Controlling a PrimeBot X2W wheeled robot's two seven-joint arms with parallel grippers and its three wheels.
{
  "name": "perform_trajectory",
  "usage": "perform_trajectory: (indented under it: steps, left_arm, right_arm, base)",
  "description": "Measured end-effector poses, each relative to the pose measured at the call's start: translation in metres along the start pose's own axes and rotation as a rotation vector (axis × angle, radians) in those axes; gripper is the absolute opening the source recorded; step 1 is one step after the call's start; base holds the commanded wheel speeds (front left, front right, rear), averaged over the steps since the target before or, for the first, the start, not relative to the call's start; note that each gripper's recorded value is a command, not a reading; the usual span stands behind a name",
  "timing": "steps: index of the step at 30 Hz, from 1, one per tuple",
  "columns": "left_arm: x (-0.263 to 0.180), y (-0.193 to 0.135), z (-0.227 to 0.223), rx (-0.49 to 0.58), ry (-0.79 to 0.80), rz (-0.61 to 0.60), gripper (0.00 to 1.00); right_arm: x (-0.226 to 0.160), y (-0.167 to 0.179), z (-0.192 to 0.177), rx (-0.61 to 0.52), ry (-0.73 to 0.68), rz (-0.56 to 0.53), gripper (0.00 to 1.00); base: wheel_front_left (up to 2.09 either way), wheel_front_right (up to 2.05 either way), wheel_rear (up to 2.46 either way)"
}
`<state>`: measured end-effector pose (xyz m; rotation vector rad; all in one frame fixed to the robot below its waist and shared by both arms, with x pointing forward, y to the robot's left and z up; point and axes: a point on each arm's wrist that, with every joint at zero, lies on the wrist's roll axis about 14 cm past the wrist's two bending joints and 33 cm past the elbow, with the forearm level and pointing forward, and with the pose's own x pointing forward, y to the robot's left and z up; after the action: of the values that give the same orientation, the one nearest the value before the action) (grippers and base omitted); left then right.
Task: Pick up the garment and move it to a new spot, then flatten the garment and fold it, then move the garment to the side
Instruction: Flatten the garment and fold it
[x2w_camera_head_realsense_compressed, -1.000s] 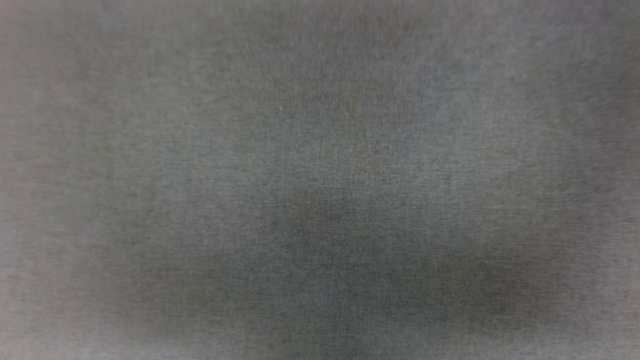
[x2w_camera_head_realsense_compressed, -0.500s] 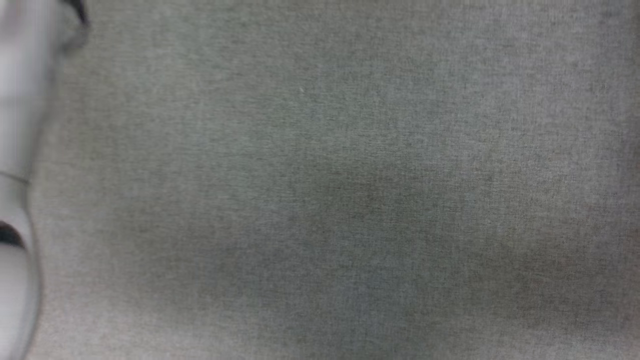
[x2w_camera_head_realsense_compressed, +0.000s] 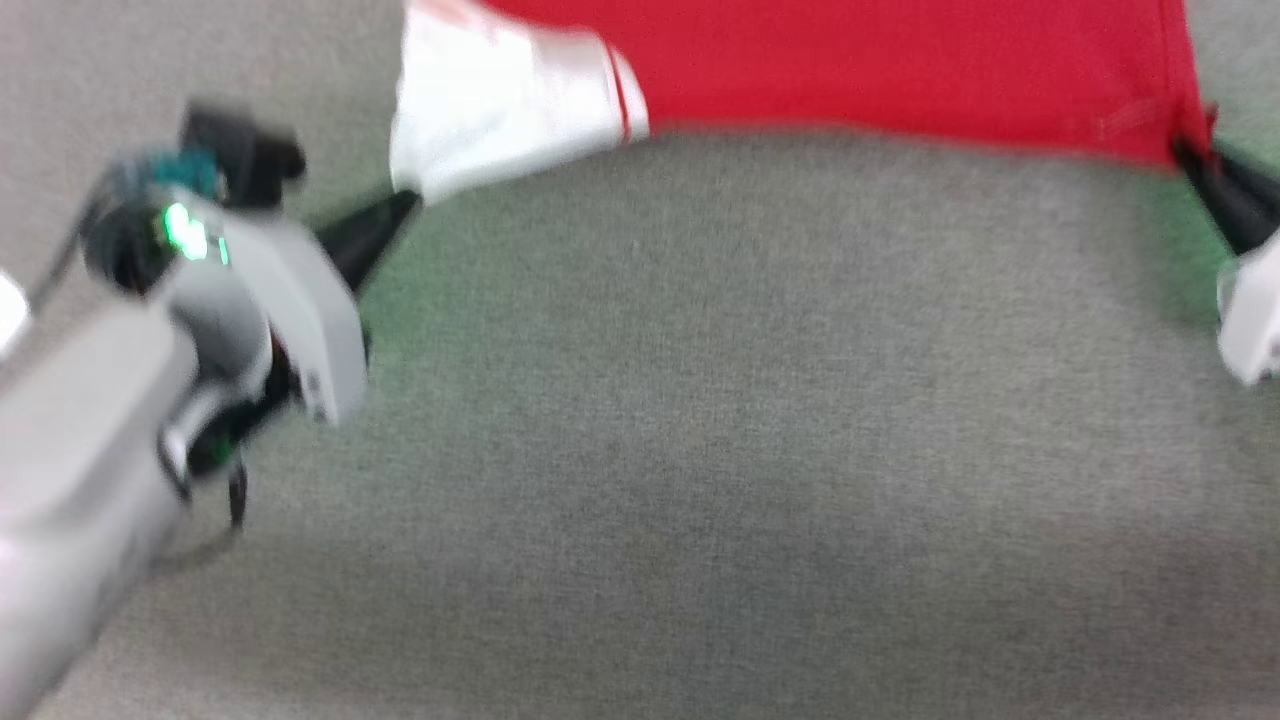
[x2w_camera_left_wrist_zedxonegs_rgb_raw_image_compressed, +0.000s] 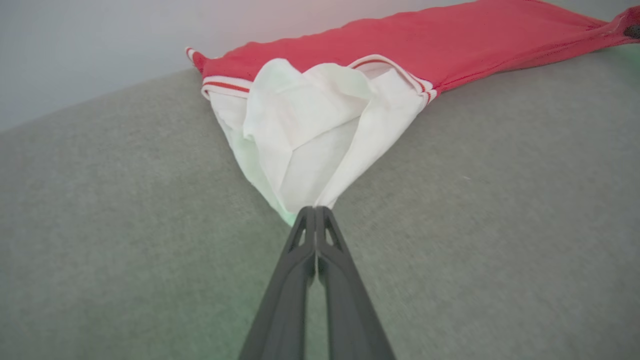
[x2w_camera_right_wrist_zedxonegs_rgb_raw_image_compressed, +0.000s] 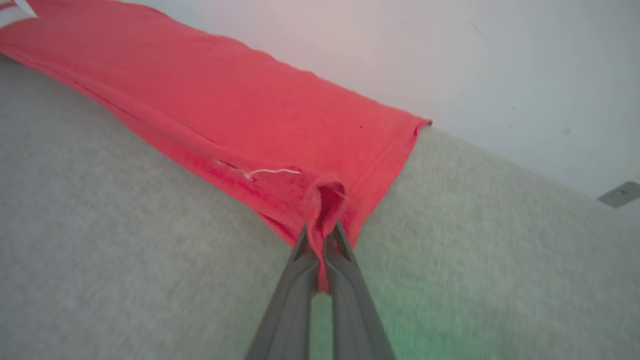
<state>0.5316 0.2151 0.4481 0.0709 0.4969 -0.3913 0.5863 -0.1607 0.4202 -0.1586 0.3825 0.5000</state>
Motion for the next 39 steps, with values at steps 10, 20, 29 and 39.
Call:
perform_trajectory:
  steps: [10,20,29,39]
  left_arm:
    - [-0.092,-0.067,-0.07,-0.2,0.143,-0.015,0.0]
    - [-0.158,-0.125,-0.139,-0.421,0.331,0.013,0.0]
    - [-0.184,-0.156,-0.168,-0.536,0.49,0.003,0.0]
    - [-0.156,-0.112,-0.089,-0.244,0.346,-0.004,0.0]
  right_arm:
    - [-0.098,0.033,-0.059,0.096,0.189,0.069,0.0]
    - [-0.166,0.068,-0.107,0.188,0.341,0.127,0.0]
    - [-0.188,0.08,-0.127,0.255,0.396,0.13,0.0]
    - [-0.187,0.072,-0.099,0.246,0.334,0.101,0.0]
  base:
    - [0.0,0.0,0.0]
    - [0.0,0.0,0.0]
    - [0.0,0.0,0.0]
    - [0.0,0.0,0.0]
